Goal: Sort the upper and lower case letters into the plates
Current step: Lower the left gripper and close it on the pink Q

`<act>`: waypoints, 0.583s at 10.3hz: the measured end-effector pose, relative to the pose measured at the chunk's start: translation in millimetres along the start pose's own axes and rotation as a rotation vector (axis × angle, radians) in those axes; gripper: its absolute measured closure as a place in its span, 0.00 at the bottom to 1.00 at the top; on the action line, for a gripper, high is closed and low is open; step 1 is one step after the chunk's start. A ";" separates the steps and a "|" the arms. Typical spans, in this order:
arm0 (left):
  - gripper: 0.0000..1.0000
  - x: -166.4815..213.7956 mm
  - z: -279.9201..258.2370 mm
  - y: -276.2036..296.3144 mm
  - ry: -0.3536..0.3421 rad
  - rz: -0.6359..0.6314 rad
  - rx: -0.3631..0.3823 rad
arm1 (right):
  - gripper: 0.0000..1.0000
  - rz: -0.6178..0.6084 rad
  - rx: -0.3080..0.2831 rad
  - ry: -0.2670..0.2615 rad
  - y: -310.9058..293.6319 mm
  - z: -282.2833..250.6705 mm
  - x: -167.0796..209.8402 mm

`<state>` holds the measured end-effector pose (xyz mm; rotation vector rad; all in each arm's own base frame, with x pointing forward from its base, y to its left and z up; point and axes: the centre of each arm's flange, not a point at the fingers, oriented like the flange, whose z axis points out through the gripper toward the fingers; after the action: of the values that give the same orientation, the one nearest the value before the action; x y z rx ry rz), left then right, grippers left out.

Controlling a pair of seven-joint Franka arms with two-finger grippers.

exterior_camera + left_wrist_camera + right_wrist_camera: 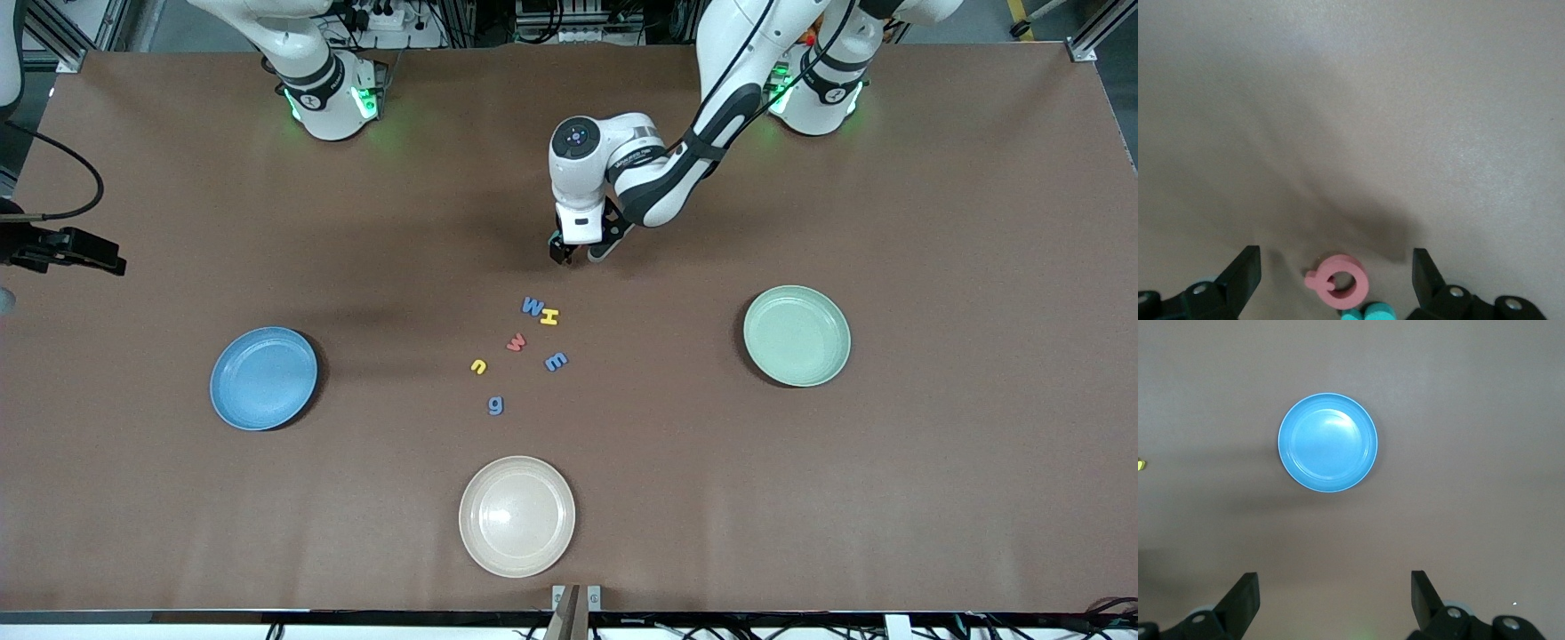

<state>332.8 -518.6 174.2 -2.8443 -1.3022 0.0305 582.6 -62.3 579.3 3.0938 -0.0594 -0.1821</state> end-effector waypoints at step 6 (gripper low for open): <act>0.07 -15.6 10.7 -1.7 -0.005 -0.001 0.011 | 0.00 0.000 -0.001 0.001 0.1 0.3 0.3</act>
<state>321.1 -529.3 163.7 -2.8361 -1.3000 0.0453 582.9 -62.4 579.0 3.0930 -0.0593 -0.1809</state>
